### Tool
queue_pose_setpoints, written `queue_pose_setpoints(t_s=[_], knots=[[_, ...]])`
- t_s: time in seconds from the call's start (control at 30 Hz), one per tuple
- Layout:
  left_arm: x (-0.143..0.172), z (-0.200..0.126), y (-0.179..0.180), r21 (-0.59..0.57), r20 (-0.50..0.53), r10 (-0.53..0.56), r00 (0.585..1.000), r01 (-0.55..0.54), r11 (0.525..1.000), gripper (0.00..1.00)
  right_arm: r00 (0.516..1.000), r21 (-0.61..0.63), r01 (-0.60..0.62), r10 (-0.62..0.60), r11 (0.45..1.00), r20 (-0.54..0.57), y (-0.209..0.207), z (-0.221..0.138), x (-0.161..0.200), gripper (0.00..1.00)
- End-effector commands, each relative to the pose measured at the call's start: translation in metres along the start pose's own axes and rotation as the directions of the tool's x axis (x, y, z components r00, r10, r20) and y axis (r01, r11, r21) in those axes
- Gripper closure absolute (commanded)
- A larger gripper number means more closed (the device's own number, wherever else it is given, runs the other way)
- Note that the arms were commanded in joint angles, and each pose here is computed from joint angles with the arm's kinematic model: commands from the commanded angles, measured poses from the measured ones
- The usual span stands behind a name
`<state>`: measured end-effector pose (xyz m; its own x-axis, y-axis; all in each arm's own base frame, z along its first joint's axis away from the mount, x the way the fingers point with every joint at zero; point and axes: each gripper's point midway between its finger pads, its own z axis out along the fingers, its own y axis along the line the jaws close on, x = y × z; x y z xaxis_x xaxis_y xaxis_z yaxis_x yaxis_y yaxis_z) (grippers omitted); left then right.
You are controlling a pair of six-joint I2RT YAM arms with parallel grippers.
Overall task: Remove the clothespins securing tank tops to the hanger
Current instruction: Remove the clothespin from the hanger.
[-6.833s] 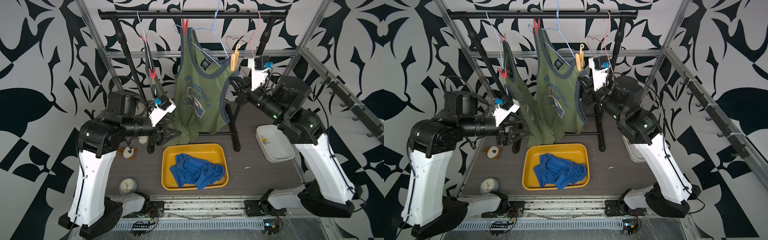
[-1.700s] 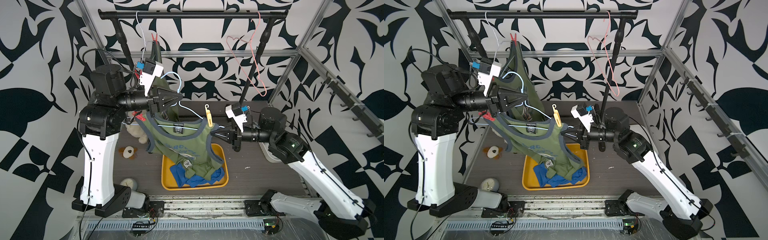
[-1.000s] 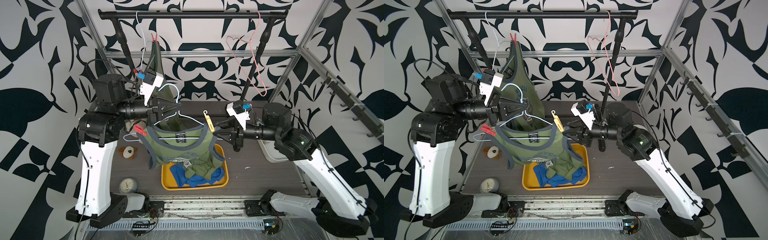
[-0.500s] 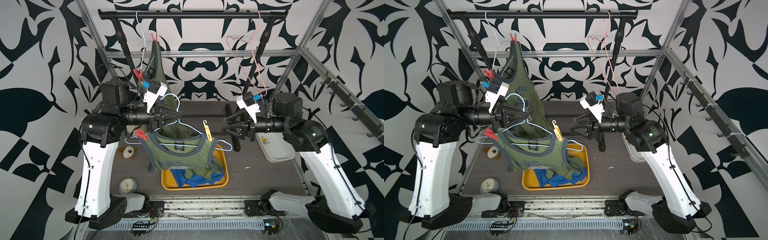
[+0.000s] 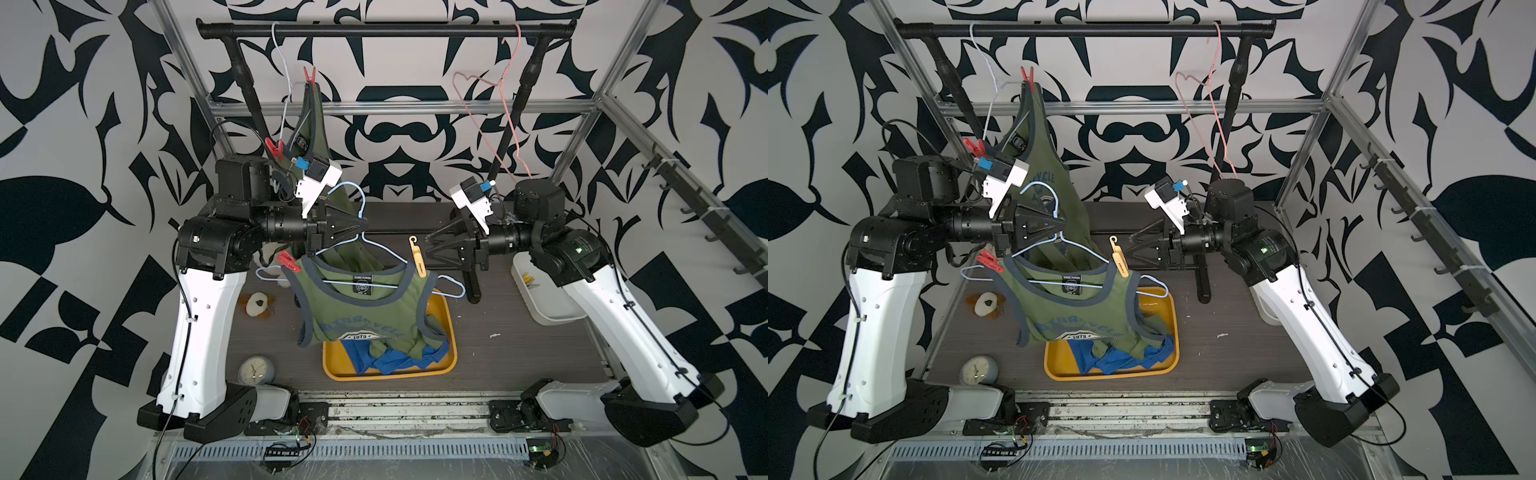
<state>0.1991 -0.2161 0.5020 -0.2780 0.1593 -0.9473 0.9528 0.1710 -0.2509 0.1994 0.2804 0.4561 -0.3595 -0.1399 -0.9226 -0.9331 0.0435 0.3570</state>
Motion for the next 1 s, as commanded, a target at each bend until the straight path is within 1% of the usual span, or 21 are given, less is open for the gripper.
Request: queue_pose_setpoints(t_s=[0.0, 0.17, 0.47, 0.57, 0.73, 0.9, 0.97], knots=[[-0.003, 0.003, 0.002, 0.012, 0.007, 0.007, 1.0, -0.007, 1.0, 1.0, 0.997, -0.056, 0.065, -0.062, 0.996, 0.047, 0.017, 0.0, -0.014, 0.52], [-0.003, 0.007, 0.005, 0.012, 0.003, 0.002, 1.0, -0.002, 1.0, 1.0, 0.998, -0.06, 0.062, -0.059, 0.996, 0.038, 0.017, 0.006, -0.011, 0.51], [-0.01, 0.006, 0.001, 0.018, 0.015, 0.007, 1.0, -0.007, 1.0, 1.0, 0.997, -0.013, 0.072, -0.071, 0.997, 0.014, 0.013, 0.015, -0.007, 0.51], [-0.011, 0.005, -0.002, 0.02, 0.021, 0.013, 1.0, -0.013, 1.0, 1.0, 0.998, -0.018, 0.07, -0.07, 0.997, 0.007, 0.012, 0.019, -0.006, 0.51], [-0.013, 0.006, -0.001, 0.022, 0.023, 0.015, 1.0, -0.015, 1.0, 1.0, 0.997, -0.035, 0.072, -0.072, 0.997, -0.009, 0.014, 0.026, -0.003, 0.55], [-0.012, 0.006, -0.001, 0.021, 0.022, 0.013, 1.0, -0.014, 1.0, 1.0, 0.997, -0.038, 0.079, -0.079, 0.996, -0.011, 0.017, 0.026, -0.001, 0.61], [-0.012, 0.006, -0.001, 0.02, 0.023, 0.013, 1.0, -0.014, 1.0, 1.0, 0.996, -0.032, 0.084, -0.085, 0.996, -0.01, 0.018, 0.025, -0.001, 0.61]])
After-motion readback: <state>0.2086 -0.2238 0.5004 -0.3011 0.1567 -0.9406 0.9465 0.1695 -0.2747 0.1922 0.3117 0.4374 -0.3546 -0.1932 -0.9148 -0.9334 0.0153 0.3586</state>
